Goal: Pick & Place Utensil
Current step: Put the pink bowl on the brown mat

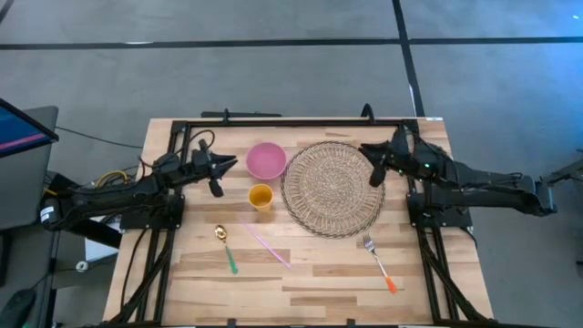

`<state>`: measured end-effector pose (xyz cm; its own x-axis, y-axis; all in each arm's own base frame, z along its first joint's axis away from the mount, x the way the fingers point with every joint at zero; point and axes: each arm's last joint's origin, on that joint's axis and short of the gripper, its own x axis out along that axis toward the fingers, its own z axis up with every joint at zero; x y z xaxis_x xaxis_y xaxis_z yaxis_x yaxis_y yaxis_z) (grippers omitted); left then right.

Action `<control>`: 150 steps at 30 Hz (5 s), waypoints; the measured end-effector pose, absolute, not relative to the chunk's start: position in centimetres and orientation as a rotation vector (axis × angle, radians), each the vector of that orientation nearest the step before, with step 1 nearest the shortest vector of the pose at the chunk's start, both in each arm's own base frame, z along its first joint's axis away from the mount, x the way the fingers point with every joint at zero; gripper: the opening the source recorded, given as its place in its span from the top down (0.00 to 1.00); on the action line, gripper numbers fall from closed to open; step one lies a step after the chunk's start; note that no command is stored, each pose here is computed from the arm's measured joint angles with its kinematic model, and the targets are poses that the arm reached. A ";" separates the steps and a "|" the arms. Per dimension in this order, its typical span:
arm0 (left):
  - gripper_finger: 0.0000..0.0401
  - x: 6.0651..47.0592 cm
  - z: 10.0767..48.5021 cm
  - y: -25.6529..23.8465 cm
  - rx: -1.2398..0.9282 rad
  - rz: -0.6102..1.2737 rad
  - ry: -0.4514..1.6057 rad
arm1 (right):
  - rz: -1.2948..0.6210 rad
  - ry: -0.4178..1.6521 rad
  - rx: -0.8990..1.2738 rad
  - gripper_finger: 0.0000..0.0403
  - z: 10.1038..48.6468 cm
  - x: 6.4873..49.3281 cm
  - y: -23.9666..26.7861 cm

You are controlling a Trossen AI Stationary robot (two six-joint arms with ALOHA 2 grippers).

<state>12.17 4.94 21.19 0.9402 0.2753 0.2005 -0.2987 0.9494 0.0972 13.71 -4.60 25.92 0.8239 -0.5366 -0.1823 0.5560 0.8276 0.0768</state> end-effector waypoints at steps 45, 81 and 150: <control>0.66 20.4 28.6 7.9 0.149 0.237 0.881 | -0.786 0.431 0.173 0.58 23.9 15.2 -8.4; 0.66 21.8 22.4 7.9 0.495 0.064 0.728 | -0.785 0.415 0.171 0.60 24.1 15.3 -8.4; 0.97 39.9 22.3 1.7 0.482 -0.283 0.505 | -0.779 0.356 0.168 0.62 24.6 15.5 -8.5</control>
<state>39.87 1.72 22.27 0.8402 -0.1412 -0.5236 0.3734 0.8509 0.3696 15.53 -8.52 24.57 0.6557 -0.6560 -0.3737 0.7122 0.7017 0.0177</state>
